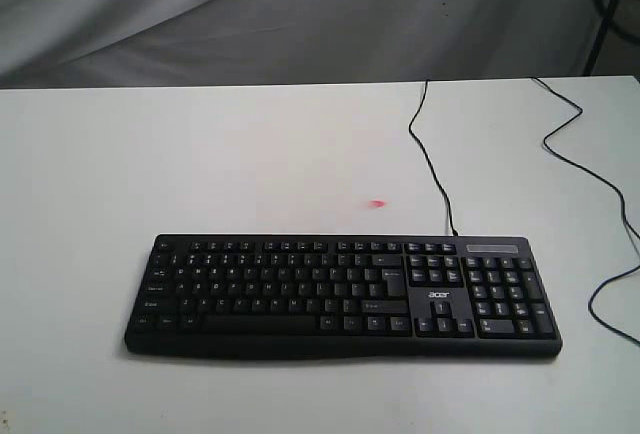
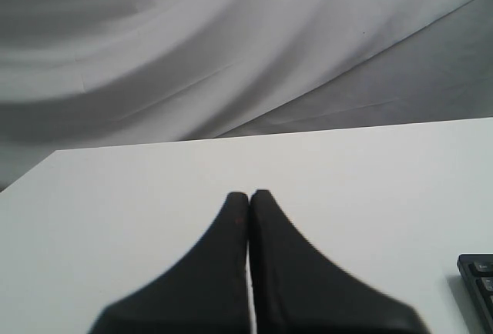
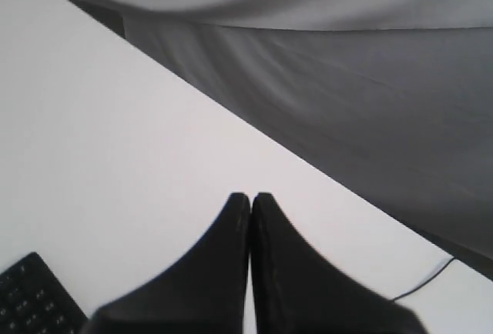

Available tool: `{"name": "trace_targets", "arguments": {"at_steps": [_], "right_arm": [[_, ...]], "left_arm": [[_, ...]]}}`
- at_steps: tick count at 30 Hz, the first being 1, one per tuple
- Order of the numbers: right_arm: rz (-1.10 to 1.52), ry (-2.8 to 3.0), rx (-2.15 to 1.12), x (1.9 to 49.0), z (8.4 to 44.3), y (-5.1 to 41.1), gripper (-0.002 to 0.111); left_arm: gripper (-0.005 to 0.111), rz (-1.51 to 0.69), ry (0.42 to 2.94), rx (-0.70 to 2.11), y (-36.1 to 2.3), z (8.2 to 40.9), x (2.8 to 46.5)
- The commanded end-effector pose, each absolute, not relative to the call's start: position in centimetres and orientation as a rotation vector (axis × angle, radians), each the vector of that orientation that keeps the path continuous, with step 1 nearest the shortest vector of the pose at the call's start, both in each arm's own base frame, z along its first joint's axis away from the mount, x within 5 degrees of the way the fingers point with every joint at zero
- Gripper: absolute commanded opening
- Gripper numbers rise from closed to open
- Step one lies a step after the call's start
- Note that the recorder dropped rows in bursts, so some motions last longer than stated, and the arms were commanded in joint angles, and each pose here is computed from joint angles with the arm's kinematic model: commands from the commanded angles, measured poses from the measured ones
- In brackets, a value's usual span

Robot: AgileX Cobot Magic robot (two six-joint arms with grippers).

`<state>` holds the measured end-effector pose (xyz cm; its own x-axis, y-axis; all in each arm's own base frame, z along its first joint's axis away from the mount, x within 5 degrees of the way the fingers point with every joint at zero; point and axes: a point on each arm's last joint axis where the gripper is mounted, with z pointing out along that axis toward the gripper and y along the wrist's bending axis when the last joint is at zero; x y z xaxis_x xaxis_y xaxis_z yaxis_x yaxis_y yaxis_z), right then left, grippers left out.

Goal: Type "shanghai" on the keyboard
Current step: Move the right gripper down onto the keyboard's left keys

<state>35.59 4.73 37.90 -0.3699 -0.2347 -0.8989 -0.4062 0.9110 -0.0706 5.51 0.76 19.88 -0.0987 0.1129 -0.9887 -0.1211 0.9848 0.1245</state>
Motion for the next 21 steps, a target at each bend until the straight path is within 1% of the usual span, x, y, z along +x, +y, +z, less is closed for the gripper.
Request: {"name": "trace_targets", "arguments": {"at_steps": [1,3,8,13,17,21], "right_arm": [[0.289,1.950,-0.389,36.8,37.2,5.3,0.000],[0.306,1.951,-0.457,37.6,36.2,5.9,0.000],[0.403,1.977,-0.752,38.9,32.2,8.5,0.000],[0.418,1.983,-1.017,39.2,28.8,11.4,0.000],[0.454,1.960,-1.196,38.6,27.0,14.1,0.000],[0.466,1.941,-1.271,38.4,25.5,16.5,0.000]], "left_arm": [[0.001,0.190,1.661,-0.006,0.7,19.7,5.6],[0.001,0.190,1.661,-0.006,0.7,19.7,5.6],[0.001,0.190,1.661,-0.006,0.7,19.7,5.6],[0.001,0.190,1.661,-0.006,0.7,19.7,5.6],[0.001,0.190,1.661,-0.006,0.7,19.7,5.6],[0.001,0.190,1.661,-0.006,0.7,19.7,5.6]]}}
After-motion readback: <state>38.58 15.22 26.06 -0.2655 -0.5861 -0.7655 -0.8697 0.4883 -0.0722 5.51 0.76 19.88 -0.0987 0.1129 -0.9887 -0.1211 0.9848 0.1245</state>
